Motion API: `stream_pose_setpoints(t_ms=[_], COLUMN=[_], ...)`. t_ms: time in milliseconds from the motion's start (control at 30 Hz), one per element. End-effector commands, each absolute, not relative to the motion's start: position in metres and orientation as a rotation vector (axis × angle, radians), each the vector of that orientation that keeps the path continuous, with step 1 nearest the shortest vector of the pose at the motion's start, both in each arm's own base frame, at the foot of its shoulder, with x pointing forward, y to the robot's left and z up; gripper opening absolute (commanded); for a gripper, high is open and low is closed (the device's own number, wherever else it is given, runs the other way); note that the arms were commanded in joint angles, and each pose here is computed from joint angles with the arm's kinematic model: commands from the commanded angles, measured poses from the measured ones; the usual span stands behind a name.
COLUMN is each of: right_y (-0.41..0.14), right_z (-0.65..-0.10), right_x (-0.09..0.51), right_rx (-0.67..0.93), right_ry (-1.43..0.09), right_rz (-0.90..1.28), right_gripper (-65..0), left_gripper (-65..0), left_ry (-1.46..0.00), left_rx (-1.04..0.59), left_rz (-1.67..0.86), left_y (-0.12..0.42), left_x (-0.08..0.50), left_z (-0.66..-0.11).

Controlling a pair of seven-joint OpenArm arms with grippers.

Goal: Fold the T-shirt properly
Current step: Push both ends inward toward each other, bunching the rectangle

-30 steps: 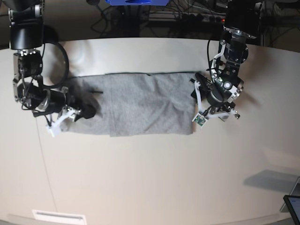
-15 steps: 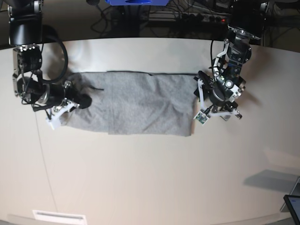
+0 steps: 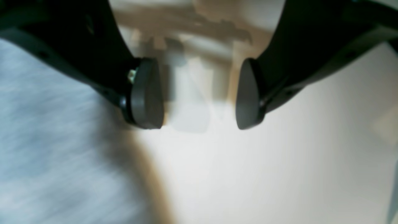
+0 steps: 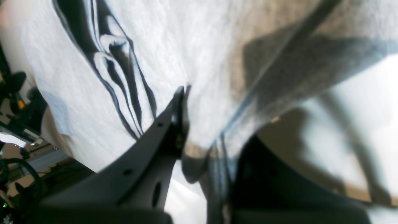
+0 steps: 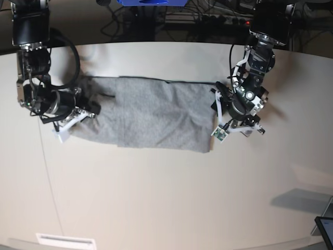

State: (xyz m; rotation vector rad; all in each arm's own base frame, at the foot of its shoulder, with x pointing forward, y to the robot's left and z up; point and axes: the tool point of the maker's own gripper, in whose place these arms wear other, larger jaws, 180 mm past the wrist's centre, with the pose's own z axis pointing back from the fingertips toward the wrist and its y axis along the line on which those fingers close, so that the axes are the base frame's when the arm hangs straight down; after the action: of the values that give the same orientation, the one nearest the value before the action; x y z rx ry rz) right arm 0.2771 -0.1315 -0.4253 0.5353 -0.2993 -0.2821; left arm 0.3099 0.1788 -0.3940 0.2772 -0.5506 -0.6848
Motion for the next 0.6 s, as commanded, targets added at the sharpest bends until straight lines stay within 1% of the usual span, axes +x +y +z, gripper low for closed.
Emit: stream_pose_setpoints(t_ms=[0,100,233,333,400,567], right_y=[-0.148,-0.139,-0.129,-0.120,-0.107,-0.094], right_z=[-0.436,-0.429,-0.415,-0.396,-0.387,-0.354], right_x=[0.263,0.267,0.270,0.278,0.276,0.281], right_rx=[0.437,0.457,0.480,0.501,0.532,0.605], right_ry=[-0.249,-0.271,-0.291,-0.348,-0.345,-0.389], right_rz=[-0.275,-0.260,-0.227,-0.190,-0.169,-0.177], right_gripper=[-64.9,-64.9,-64.9,-64.9,-64.9,-64.9], left_gripper=[-28.6,-28.6,-28.6,-28.6,-28.6,-28.6], left_ry=[-0.568,-0.572,-0.567,-0.567,-0.567,-0.569], left_rx=[0.281,0.267,0.247,0.238,0.238,0.236], left_rz=[-0.683,-0.692,-0.768,-0.780,-0.781,-0.782], left_y=[0.178,0.171,0.148,0.143,0.142,0.141], left_x=[0.315,0.315,0.313,0.312,0.312,0.312], left_z=[-0.388,-0.389,-0.393,-0.394,-0.395,-0.394])
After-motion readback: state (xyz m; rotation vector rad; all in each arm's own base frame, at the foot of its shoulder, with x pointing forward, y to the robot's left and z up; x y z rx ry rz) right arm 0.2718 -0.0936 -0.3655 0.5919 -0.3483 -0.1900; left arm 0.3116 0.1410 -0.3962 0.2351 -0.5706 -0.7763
